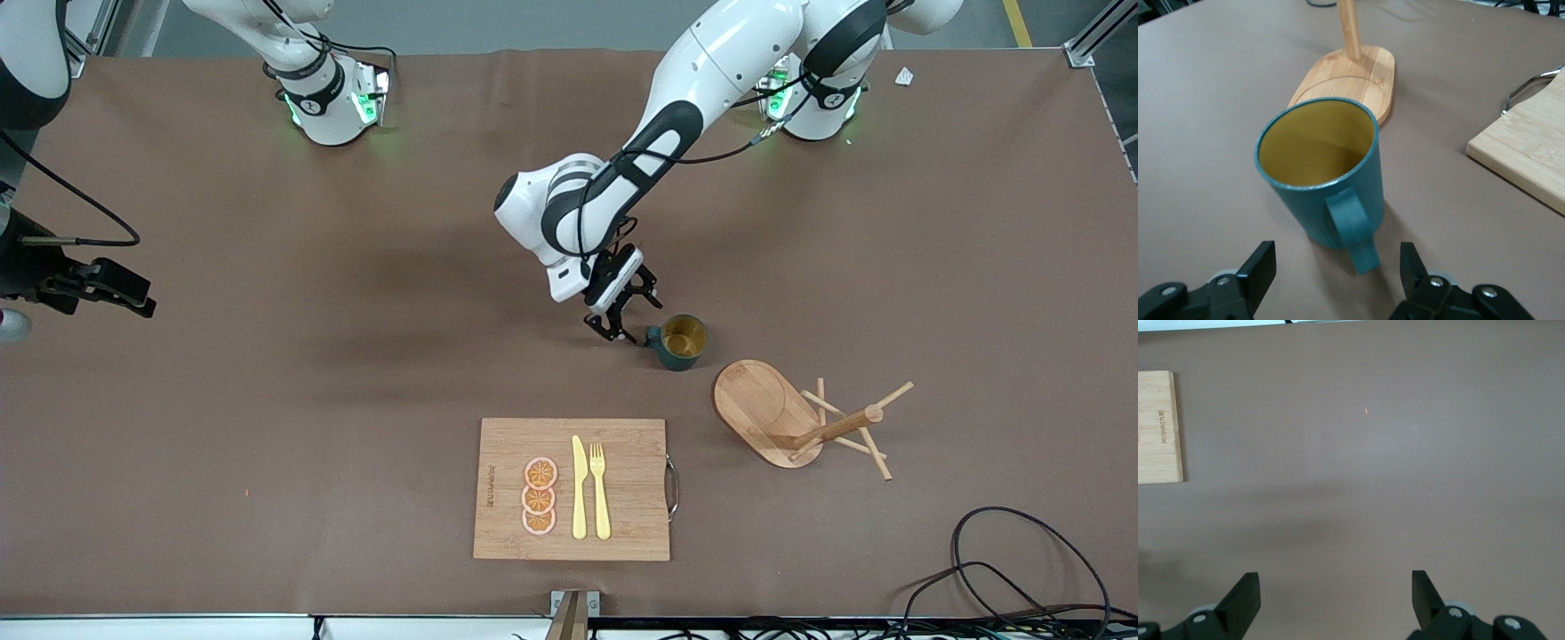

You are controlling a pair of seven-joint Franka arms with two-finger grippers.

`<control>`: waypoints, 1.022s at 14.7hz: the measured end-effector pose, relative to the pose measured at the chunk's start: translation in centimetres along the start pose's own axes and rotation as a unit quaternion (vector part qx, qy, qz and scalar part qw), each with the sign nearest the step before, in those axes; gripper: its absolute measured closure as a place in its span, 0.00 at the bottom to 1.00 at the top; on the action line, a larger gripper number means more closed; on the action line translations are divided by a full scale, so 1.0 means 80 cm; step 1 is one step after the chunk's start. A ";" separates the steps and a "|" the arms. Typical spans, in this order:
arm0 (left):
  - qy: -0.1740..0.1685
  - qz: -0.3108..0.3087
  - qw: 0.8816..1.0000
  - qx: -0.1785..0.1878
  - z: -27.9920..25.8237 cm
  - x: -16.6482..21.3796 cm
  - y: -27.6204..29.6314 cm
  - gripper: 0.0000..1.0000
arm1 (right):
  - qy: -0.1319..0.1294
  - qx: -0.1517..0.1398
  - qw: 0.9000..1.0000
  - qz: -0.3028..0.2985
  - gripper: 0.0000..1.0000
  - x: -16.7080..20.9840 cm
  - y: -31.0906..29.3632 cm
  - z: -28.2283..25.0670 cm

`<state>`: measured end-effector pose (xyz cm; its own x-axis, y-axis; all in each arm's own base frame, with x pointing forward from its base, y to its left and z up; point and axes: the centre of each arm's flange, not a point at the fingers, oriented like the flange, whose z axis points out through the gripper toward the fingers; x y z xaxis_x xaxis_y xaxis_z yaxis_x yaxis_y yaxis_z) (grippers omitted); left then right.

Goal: Pass cup and hang on rack
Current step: 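Grasp the mug handle with the left gripper and lift it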

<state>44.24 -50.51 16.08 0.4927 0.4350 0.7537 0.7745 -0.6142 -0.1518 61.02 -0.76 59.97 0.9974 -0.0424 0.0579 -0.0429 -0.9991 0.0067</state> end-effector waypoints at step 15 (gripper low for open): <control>0.012 0.000 1.000 0.013 0.028 -0.012 0.002 0.80 | 0.018 -0.006 1.000 -0.019 0.00 -0.008 0.024 -0.040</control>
<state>44.79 -49.57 13.88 0.4843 0.4189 0.7681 0.7842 -0.5971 -0.1688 60.11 -2.59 63.16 0.9956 -0.0033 0.0942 -0.0054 -0.9998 0.0217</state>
